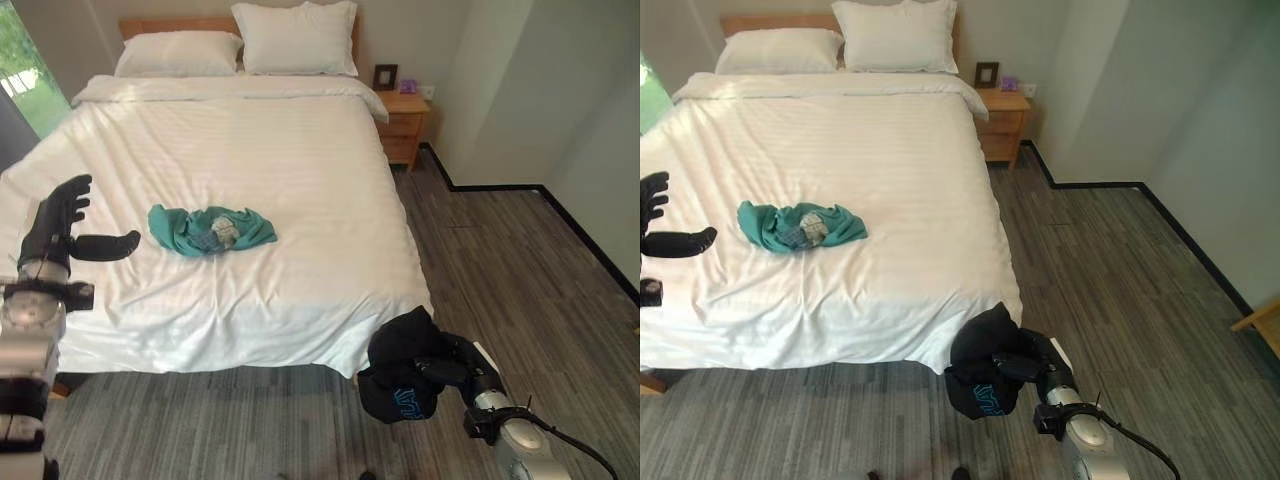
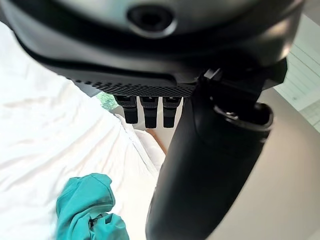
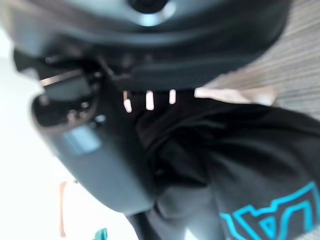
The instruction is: Pick up bed clothes into laundry basket.
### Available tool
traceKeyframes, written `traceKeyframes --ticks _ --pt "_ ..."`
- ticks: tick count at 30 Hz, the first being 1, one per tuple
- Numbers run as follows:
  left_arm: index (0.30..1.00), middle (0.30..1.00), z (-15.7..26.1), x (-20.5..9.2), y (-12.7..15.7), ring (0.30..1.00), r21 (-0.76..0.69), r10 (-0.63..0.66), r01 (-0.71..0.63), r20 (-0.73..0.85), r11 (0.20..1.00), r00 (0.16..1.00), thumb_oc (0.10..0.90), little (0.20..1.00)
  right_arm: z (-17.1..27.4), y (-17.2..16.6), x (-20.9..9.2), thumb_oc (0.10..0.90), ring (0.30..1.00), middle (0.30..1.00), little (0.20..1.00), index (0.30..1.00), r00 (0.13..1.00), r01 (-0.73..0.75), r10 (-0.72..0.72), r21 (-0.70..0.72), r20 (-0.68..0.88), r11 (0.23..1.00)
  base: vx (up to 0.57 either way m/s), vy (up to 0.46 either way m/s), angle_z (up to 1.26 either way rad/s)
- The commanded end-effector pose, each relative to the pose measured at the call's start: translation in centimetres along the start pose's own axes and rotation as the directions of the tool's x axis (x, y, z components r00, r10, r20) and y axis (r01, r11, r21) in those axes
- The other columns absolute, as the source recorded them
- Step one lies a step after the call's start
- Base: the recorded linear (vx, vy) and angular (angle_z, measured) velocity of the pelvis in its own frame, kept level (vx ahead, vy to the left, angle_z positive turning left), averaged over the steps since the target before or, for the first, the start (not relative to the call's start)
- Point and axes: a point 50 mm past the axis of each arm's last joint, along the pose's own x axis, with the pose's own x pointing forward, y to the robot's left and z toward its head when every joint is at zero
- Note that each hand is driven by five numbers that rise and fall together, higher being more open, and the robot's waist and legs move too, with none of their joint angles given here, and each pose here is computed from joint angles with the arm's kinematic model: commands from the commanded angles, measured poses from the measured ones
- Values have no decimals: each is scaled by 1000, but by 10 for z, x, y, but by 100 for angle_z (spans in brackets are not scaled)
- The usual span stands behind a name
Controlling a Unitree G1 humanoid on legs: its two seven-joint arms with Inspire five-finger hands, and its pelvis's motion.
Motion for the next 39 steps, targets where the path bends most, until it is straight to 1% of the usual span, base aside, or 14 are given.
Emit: traceKeyframes --ticks 1,4,5,7,12,14,15,16,20,21,24,30,36,39 --pt "900 900 77 14 69 900 48 191 -211 260 976 946 800 900 61 -17 5 400 300 300 300 300 960 18 -22 15 280 1000 168 136 -19" --pt "900 900 77 15 75 900 92 200 -229 254 969 946 800 900 60 -16 5 400 300 300 300 300 959 17 -20 12 281 1000 109 102 -26" --pt "900 900 75 16 83 900 150 216 -255 233 955 948 800 900 59 -14 6 400 300 300 300 300 960 16 -13 -11 281 1000 203 319 -70" --pt "900 900 77 19 80 900 128 219 -251 226 959 949 800 900 59 -10 9 400 300 300 300 300 962 12 -7 -17 273 1000 177 420 -55" --pt "900 900 83 28 77 900 228 183 -229 204 946 962 800 900 56 2 11 400 300 300 300 300 959 -7 -3 31 282 999 134 380 -20" --pt "900 900 76 28 80 900 297 174 -215 159 930 972 800 900 55 11 15 400 300 300 300 300 961 -36 32 7 275 999 4 350 -41" --pt "900 900 80 31 82 900 496 117 -160 116 853 986 800 900 52 13 15 400 300 300 300 300 965 -47 45 1 257 999 23 309 -37" --pt "900 900 91 33 80 900 520 110 -174 152 836 982 800 900 49 12 12 400 300 300 300 300 967 -48 45 7 250 999 83 236 -24" --pt "900 900 108 40 68 900 620 74 -190 207 761 975 800 900 52 -4 1 400 300 300 300 300 959 2 -4 10 285 1000 129 21 18" --pt "900 900 103 44 53 900 628 37 -135 167 766 985 800 900 47 -6 1 400 300 300 300 300 966 17 -21 16 258 1000 81 -13 39" --pt "900 900 88 44 41 900 599 31 -107 135 794 990 800 900 48 -7 -1 400 300 300 300 300 965 6 -5 -5 261 1000 140 12 47" --pt "900 900 57 44 16 900 611 -29 18 8 791 1000 800 900 52 -7 1 400 300 300 300 300 965 -17 24 -29 261 999 94 8 -11" --pt "900 900 46 38 -19 900 694 -169 158 -53 702 984 800 900 50 -5 -3 400 300 300 300 300 969 -30 43 -59 241 998 52 -4 -2" --pt "900 900 45 37 -30 900 728 -204 182 -59 661 977 800 900 46 -1 -5 400 300 300 300 300 972 -47 61 -66 227 997 24 5 -2"
